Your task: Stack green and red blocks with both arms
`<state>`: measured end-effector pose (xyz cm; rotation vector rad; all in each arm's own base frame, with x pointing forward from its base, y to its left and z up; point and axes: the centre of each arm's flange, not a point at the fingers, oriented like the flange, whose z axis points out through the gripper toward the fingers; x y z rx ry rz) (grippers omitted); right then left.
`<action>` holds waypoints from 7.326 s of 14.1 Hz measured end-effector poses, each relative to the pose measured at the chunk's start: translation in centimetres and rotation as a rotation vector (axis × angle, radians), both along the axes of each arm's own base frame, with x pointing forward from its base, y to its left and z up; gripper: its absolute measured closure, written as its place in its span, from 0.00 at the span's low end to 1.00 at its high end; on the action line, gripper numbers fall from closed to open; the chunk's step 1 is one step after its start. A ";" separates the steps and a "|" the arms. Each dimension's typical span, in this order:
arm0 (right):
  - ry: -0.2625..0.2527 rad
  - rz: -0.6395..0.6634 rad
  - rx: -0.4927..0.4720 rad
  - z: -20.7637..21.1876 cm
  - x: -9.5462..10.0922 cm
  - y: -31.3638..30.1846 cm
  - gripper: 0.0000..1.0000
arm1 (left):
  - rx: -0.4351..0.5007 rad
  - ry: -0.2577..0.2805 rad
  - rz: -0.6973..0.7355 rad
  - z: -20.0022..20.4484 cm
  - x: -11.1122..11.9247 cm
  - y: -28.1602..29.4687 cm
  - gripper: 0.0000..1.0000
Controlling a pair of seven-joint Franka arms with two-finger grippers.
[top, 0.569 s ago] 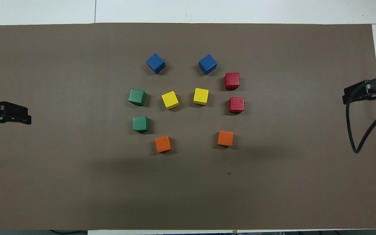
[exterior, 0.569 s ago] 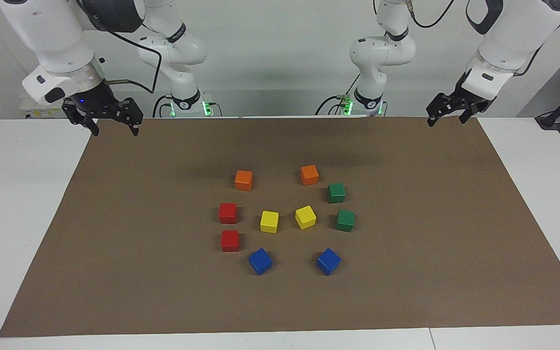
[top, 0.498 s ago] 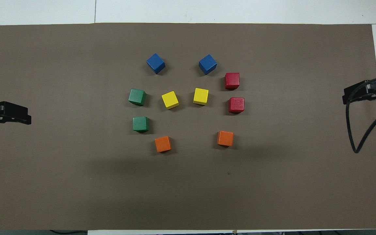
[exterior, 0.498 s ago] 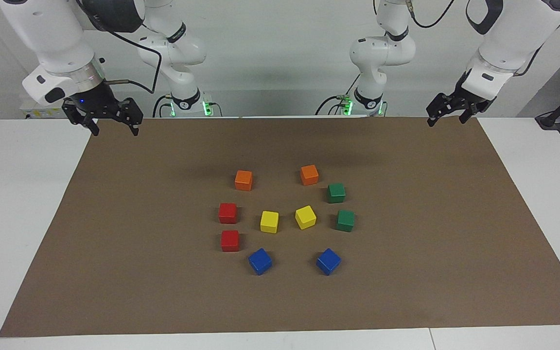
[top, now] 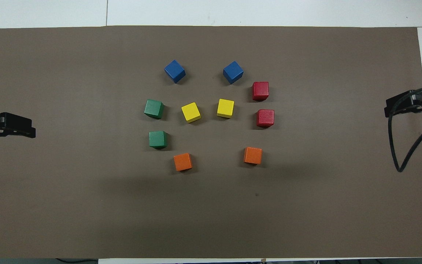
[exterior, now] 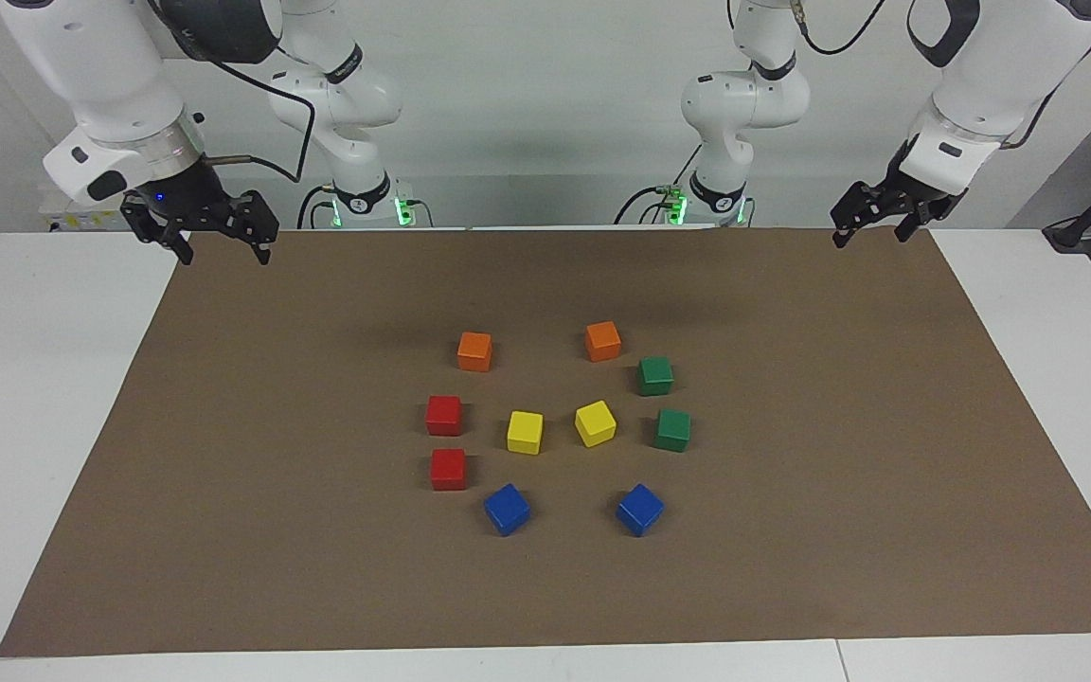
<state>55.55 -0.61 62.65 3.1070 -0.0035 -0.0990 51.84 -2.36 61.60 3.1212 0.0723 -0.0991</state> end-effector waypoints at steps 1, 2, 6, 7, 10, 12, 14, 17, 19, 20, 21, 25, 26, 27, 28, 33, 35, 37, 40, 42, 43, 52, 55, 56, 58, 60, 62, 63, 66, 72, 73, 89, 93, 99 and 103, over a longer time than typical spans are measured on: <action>-0.003 0.001 0.000 0.0 0.0 0.1 0.00 | 0.000 -0.003 0.000 0.0 0.0 0.0 0.00; -0.008 0.003 0.000 0.0 0.1 0.2 0.00 | 0.000 -0.003 0.000 0.0 0.0 0.0 0.00; -0.041 -0.021 0.006 -0.9 0.6 2.9 0.00 | -0.003 -0.023 -0.018 -0.1 0.3 -1.0 0.00; -0.061 -0.037 0.007 -1.8 0.9 4.8 0.00 | -0.007 -0.032 -0.034 -0.4 0.4 -2.0 0.00; -0.087 -0.052 0.013 -5.5 1.0 11.8 0.00 | -0.040 -0.050 -0.083 -2.9 0.5 -6.4 0.00; -0.080 -0.071 0.013 -8.3 1.1 15.8 0.00 | -0.054 -0.060 -0.114 -5.8 0.2 -9.8 0.00; -0.076 -0.081 0.014 -11.5 1.8 18.6 0.00 | -0.066 -0.054 -0.128 -9.2 -0.4 -13.1 0.00; -0.074 -0.085 0.016 -16.3 3.0 19.1 0.00 | -0.073 -0.040 -0.124 -13.7 -0.5 -17.7 0.00; -0.075 -0.089 0.017 -18.6 3.4 19.0 0.00 | -0.073 -0.043 -0.119 -16.5 -0.4 -20.6 0.00; -0.079 -0.088 0.019 -19.4 3.5 19.0 0.00 | -0.073 -0.046 -0.121 -17.9 -0.4 -21.5 0.00; -0.086 -0.084 0.022 -20.1 3.6 19.3 0.00 | -0.073 -0.048 -0.124 -19.3 -0.5 -22.1 0.00; -0.101 -0.067 0.031 -22.6 3.2 20.3 0.00 | -0.063 -0.032 -0.135 -23.6 -0.4 -23.3 0.00; -0.101 -0.064 0.031 -23.3 3.1 20.4 0.00 | -0.060 -0.024 -0.135 -24.3 -0.3 -23.4 0.00; -0.102 -0.063 0.032 -23.7 3.0 20.4 0.00 | -0.057 -0.017 -0.135 -24.9 -0.3 -23.4 0.00; -0.100 -0.062 0.031 -24.1 3.0 20.5 0.00 | -0.055 -0.014 -0.133 -25.5 -0.2 -23.6 0.00; -0.072 -0.062 0.022 -26.8 3.3 20.5 0.00 | -0.045 0.006 -0.117 -28.6 0.0 -24.2 0.00; -0.063 -0.072 0.036 -27.6 3.4 20.8 0.00 | -0.043 0.006 -0.100 -29.0 0.1 -24.4 0.00; -0.066 -0.075 0.048 -28.2 3.7 21.2 0.00 | -0.043 0.002 -0.081 -29.7 0.1 -24.5 0.00; -0.080 -0.065 0.059 -29.0 3.9 22.2 0.00 | -0.041 0.000 -0.070 -30.8 -0.4 -24.6 0.00; -0.086 -0.063 0.063 -30.2 4.2 22.5 0.00 | -0.041 -0.002 -0.067 -31.1 -0.6 -24.7 0.04; -0.086 -0.064 0.063 -30.9 4.3 22.5 0.00 | -0.041 -0.002 -0.067 -31.1 -0.6 -24.7 0.14; -0.026 -0.053 0.036 -29.6 5.3 21.3 0.45 | -0.040 -0.002 -0.016 -28.1 1.2 -22.0 0.45; -0.005 0.014 0.036 -23.4 7.9 15.8 0.45 | -0.045 0.019 0.046 -20.3 2.3 -15.4 0.45; -0.007 0.037 0.040 -21.7 8.8 12.8 0.45 | -0.049 0.027 0.038 -18.0 2.1 -12.4 0.45; -0.016 0.077 0.047 -20.4 9.9 6.0 0.45 | -0.063 0.032 0.028 -15.1 1.8 -5.0 0.45; -0.003 0.093 0.052 -21.1 10.0 0.4 0.45 | -0.077 0.028 0.006 -14.9 1.6 2.3 0.45; 0.011 0.089 0.056 -22.4 9.7 -2.4 0.45 | -0.071 0.039 -0.013 -16.0 1.0 7.3 0.45; 0.008 0.086 0.056 -23.2 9.5 -2.8 0.45 | -0.054 0.044 -0.028 -16.7 0.7 9.3 0.45; -0.008 0.091 0.055 -25.7 8.9 -2.5 0.45 | -0.035 0.020 -0.028 -20.5 -0.2 11.8 0.45; -0.028 0.094 0.053 -28.8 7.9 -2.2 0.45 | -0.014 -0.010 -0.042 -26.2 0.0 11.5 0.45; -0.031 0.094 0.053 -29.2 7.8 -2.2 0.45 | -0.012 -0.011 -0.043 -26.9 0.1 11.5 0.45; -0.037 0.096 0.052 -31.3 6.7 -2.0 0.32 | -0.004 -0.009 -0.130 -29.9 1.6 12.1 0.00; -0.019 0.099 0.045 -26.3 6.7 -2.2 0.00 | -0.016 0.023 -0.166 -21.4 5.0 11.0 0.00; -0.063 0.042 0.011 -15.6 9.4 5.5 0.00 | -0.027 -0.043 -0.305 -14.7 8.1 -4.1 0.00; -0.066 0.040 -0.004 -18.0 11.3 14.0 0.00 | -0.092 -0.065 -0.392 -17.7 8.7 -13.5 0.00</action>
